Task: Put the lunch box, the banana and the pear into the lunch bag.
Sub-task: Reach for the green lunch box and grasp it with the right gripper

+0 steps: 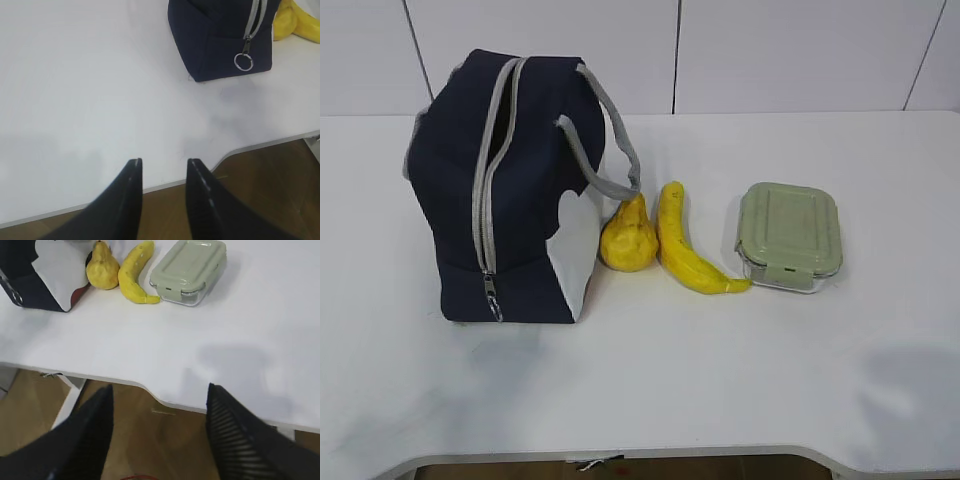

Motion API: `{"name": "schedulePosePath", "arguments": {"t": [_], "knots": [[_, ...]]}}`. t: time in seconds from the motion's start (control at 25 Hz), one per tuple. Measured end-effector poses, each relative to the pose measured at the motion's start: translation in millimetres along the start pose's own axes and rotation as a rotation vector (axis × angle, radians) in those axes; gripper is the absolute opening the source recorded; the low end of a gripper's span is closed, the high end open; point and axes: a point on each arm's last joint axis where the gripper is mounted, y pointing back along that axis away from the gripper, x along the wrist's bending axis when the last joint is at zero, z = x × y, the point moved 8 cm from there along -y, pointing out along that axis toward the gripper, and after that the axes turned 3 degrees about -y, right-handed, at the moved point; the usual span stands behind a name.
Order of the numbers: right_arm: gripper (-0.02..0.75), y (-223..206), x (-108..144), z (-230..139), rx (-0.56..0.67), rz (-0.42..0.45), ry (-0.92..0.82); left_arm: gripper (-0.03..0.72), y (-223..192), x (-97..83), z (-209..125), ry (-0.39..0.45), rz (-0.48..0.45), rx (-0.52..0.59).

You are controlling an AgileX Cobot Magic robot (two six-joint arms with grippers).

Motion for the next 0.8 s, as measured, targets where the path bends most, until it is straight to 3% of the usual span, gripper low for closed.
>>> {"name": "schedulePosePath", "arguments": {"t": [0.4,0.8], "knots": [[0.478,-31.9,34.3,26.0,0.124,0.149,-0.249,0.227,0.0,0.0,0.0,0.000,0.000,0.000],[0.478,-59.5,43.7,68.4,0.175,0.143,-0.339,0.227,0.0,-5.7,1.0,0.016,-0.033,-0.006]]}}
